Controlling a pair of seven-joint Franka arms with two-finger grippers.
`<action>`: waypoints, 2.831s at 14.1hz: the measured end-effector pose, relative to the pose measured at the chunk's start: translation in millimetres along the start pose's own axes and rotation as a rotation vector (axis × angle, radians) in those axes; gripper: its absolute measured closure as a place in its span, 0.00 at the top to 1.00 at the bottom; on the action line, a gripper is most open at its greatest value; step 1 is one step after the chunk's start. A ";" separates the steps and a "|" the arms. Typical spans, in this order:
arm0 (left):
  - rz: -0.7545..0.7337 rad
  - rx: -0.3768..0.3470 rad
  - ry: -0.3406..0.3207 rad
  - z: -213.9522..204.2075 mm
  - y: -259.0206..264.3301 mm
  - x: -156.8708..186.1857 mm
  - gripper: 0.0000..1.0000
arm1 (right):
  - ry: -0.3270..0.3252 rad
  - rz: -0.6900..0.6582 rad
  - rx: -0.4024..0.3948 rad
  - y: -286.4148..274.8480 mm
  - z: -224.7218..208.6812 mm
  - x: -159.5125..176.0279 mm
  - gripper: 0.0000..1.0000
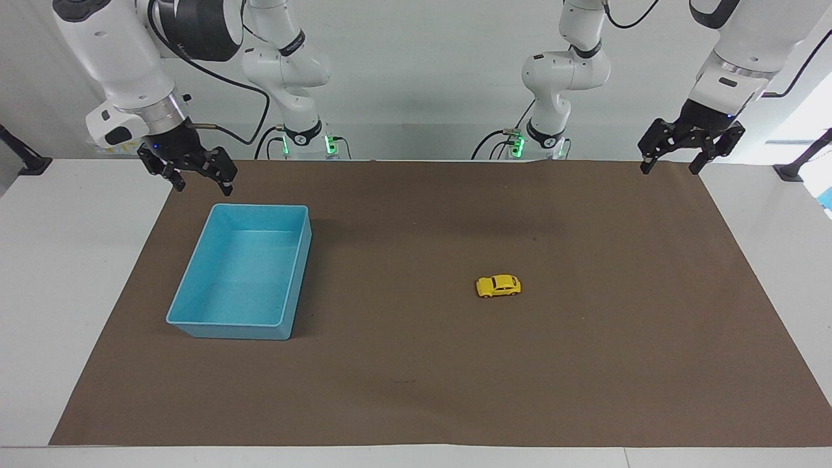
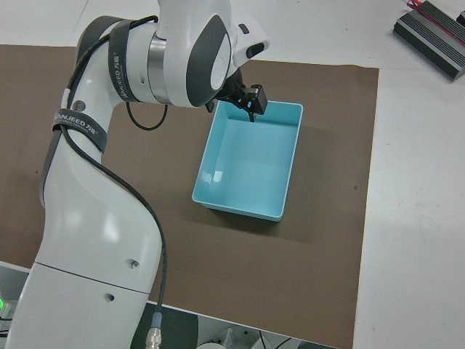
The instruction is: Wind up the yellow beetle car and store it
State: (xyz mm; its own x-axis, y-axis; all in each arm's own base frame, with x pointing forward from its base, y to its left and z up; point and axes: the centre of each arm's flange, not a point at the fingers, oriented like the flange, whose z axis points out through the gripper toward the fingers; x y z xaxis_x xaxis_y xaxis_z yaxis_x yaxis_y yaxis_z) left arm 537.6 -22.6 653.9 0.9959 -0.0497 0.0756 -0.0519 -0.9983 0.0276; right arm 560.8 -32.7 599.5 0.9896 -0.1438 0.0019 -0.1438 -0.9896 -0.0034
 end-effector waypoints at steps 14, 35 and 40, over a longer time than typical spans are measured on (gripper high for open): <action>-0.015 0.000 -0.030 2.3 -8.0 -3.6 1.00 | 0.000 0.000 0.000 0.0 0.0 0.0 1.00; -0.233 0.006 -0.050 3.6 -2.6 -6.0 1.00 | 0.000 0.000 0.000 0.0 0.0 0.0 1.00; -0.476 0.012 -0.049 3.7 1.6 -6.0 1.00 | 0.000 0.000 0.000 0.0 0.0 0.0 1.00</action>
State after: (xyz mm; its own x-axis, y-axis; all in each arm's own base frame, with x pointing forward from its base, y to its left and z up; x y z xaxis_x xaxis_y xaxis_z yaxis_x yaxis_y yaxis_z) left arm 531.8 -23.9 649.8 0.9110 0.4124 0.0096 0.4118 -0.9105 0.0365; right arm 560.8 -32.7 599.6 0.9896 -0.1438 0.0019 -0.1438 -0.9896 -0.0034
